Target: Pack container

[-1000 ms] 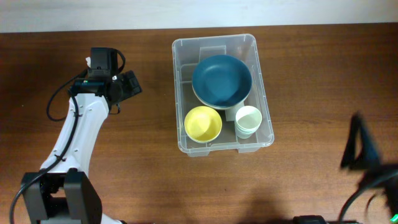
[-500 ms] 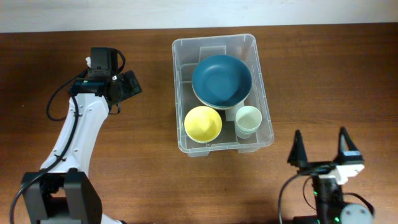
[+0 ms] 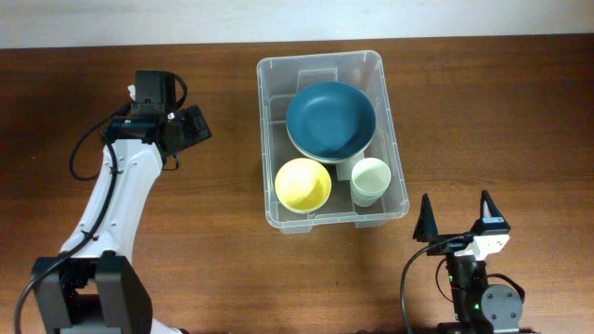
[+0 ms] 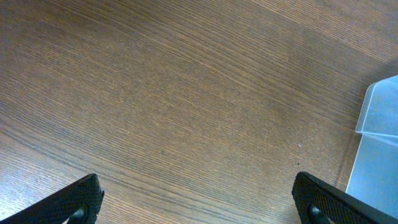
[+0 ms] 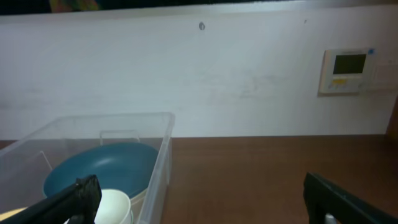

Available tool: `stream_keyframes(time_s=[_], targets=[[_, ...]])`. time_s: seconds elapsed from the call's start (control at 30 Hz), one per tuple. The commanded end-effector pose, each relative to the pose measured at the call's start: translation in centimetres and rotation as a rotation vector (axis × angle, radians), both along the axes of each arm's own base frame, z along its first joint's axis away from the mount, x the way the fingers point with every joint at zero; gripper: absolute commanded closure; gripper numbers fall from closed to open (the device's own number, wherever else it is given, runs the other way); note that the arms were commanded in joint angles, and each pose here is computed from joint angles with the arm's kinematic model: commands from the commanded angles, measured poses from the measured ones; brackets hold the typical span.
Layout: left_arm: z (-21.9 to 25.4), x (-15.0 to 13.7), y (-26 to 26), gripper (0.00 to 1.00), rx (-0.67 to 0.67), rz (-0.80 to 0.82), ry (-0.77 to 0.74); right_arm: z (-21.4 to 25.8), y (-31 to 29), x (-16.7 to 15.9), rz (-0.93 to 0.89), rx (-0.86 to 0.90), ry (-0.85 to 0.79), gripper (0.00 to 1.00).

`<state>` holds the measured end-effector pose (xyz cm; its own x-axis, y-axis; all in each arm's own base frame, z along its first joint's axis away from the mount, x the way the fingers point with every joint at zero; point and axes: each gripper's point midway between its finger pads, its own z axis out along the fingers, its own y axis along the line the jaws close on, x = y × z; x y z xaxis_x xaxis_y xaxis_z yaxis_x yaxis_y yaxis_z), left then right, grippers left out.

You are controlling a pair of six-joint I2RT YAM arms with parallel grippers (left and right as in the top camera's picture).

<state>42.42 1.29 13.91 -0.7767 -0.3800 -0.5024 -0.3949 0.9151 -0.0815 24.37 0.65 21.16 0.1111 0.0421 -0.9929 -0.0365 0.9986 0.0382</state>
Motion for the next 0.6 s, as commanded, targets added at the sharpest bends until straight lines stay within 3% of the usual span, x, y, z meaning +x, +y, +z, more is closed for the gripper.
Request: stream_keyframes(time_s=[0.0,0.57], targets=[[0.2,-0.1,0.2,0.01,0.006,0.008,-0.004,-1.0,-0.2,0.1,-0.013,-0.009,0.010,0.01],[0.2,-0.1,0.2,0.01,0.005,0.008,-0.004,-5.6,0.0,0.2,-0.005,-0.031,0.189,0.01]])
